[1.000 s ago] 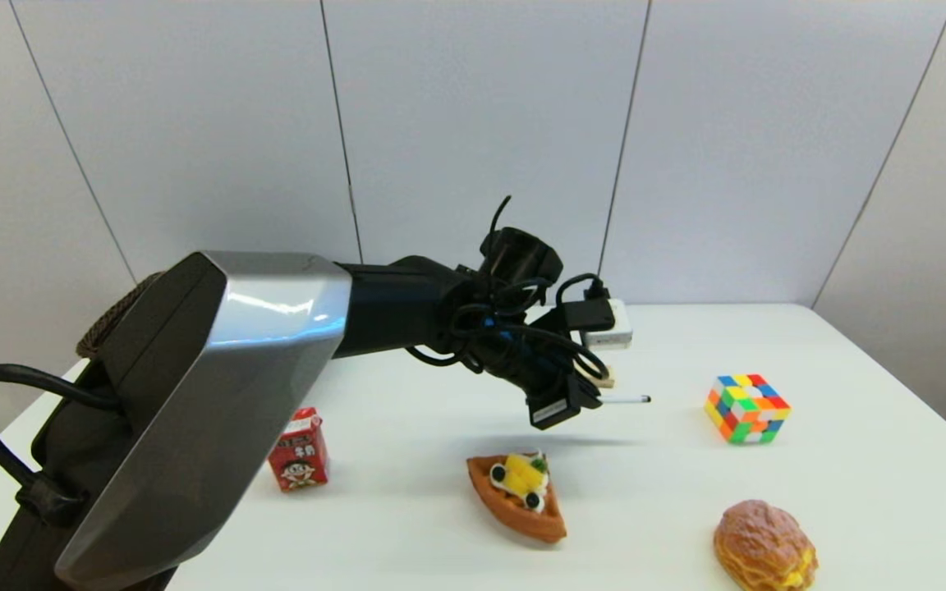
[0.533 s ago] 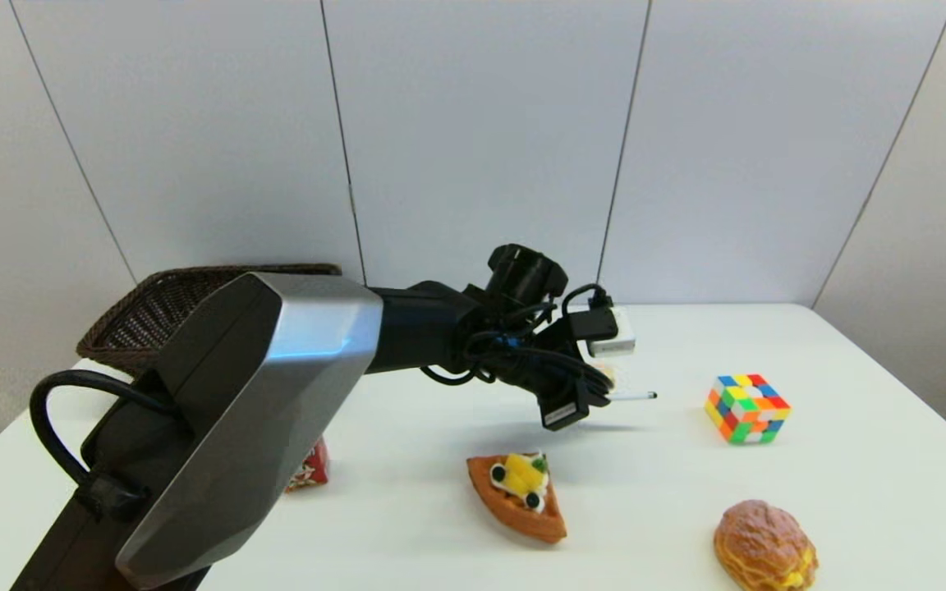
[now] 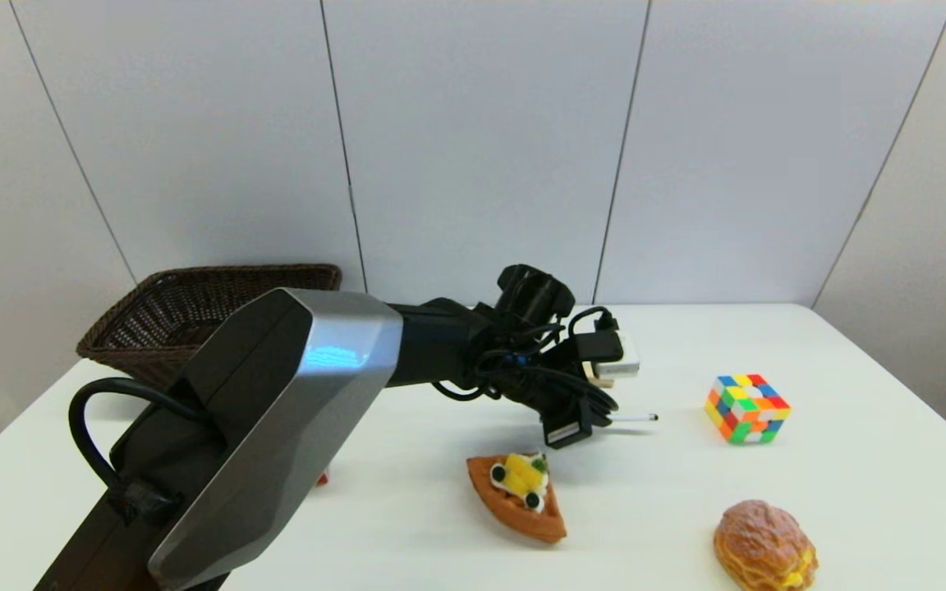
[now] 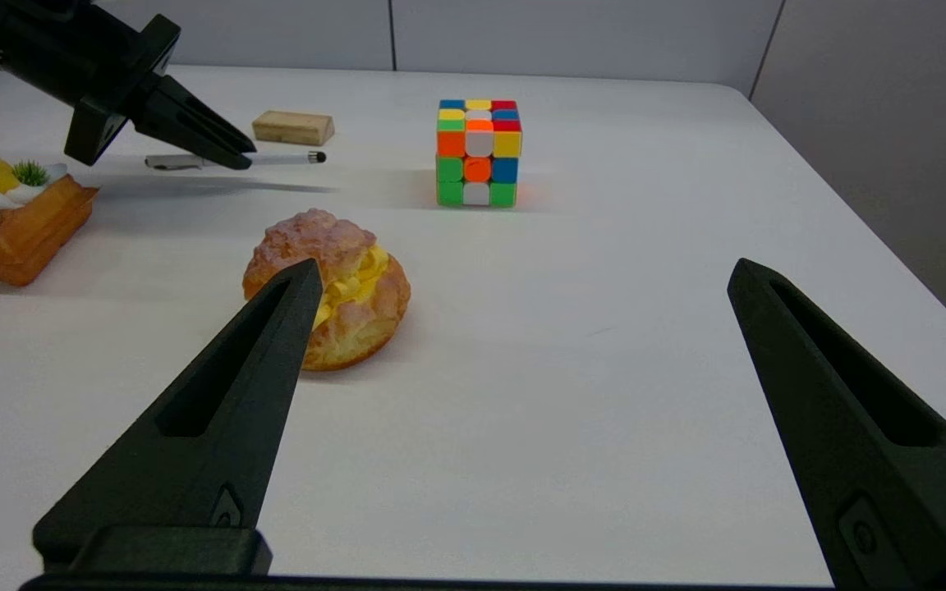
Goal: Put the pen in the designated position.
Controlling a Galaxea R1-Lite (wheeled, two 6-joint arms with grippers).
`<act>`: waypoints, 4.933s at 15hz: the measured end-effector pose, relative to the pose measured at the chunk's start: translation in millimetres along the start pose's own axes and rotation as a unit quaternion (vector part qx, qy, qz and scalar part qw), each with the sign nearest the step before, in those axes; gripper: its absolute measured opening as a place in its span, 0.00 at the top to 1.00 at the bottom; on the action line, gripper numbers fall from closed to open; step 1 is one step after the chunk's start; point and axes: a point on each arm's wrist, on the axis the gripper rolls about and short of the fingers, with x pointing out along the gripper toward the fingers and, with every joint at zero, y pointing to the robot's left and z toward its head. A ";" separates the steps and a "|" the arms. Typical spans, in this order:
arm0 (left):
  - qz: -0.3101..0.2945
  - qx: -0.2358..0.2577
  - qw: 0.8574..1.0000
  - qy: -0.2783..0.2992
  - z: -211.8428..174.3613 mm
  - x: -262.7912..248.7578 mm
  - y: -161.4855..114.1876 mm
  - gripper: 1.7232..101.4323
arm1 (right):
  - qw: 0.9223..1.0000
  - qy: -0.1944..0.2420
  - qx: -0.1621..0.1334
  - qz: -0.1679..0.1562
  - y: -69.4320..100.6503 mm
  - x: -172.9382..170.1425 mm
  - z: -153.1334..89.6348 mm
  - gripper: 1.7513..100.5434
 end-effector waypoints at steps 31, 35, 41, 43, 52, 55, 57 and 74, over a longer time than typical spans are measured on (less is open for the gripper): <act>0.045 0.070 0.996 -0.008 -14.3 3.8 16.6 0.97 | 1.000 0.000 0.000 0.000 0.0 0.0 0.0 0.03; 0.047 0.069 0.996 -0.007 -16.2 2.3 18.4 0.75 | 1.000 0.000 0.000 0.000 0.0 0.0 0.0 0.03; 0.053 0.070 0.996 -0.007 -12.2 -3.4 19.9 0.37 | 1.000 0.000 0.000 0.000 0.0 0.0 0.0 0.03; 0.059 0.070 0.996 -0.002 -5.1 -13.1 20.5 0.29 | 1.000 0.000 0.000 0.000 0.0 0.0 0.0 0.03; 0.150 0.027 0.987 0.040 63.7 -182.8 13.8 0.12 | 1.000 0.000 0.000 0.000 0.0 0.0 0.0 0.03; 0.199 -0.019 0.979 0.030 74.3 -258.1 -14.2 0.09 | 1.000 0.000 0.000 0.000 0.0 0.0 0.0 0.03; 0.219 -0.065 0.973 0.022 72.9 -296.6 -47.0 0.08 | 1.000 0.000 0.000 0.000 0.0 0.0 0.0 0.03; 0.520 -0.237 0.808 -0.142 -65.4 -368.1 -332.2 0.04 | 1.000 0.000 0.000 0.000 0.0 0.0 0.0 0.03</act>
